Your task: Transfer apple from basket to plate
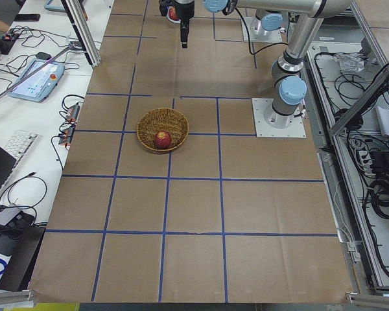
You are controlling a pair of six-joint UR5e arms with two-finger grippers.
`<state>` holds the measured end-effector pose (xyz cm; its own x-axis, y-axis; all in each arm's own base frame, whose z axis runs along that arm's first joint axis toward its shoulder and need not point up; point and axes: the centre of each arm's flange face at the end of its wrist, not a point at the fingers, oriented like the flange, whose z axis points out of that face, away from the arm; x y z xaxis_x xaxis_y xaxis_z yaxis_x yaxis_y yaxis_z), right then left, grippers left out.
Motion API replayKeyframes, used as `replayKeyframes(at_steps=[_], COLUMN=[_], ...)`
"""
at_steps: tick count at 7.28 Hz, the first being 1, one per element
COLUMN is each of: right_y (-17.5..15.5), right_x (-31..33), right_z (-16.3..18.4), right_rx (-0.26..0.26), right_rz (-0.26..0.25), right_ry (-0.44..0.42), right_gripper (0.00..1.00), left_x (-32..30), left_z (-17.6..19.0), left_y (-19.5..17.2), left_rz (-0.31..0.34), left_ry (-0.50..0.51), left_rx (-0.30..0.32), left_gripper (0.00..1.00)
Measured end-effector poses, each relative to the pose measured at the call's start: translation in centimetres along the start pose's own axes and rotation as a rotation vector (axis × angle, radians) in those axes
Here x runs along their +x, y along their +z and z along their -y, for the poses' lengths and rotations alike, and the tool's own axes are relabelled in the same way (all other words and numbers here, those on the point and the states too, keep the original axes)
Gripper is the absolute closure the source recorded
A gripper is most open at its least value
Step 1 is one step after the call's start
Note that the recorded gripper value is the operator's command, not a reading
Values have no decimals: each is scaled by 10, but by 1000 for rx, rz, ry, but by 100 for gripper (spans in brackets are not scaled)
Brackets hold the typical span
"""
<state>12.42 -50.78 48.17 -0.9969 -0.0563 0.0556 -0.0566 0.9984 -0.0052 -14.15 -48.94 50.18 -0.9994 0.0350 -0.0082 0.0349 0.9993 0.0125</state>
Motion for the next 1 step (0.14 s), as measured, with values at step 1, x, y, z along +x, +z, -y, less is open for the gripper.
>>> replayKeyframes(at_steps=[1], right_y=[0], right_x=[0], right_z=[0], right_rx=[0], right_rz=[0], right_ry=[0], right_gripper=[0], left_x=[0], left_z=[0], left_y=[0], left_rz=[-1], left_ry=[0], left_rx=[0], left_gripper=[0])
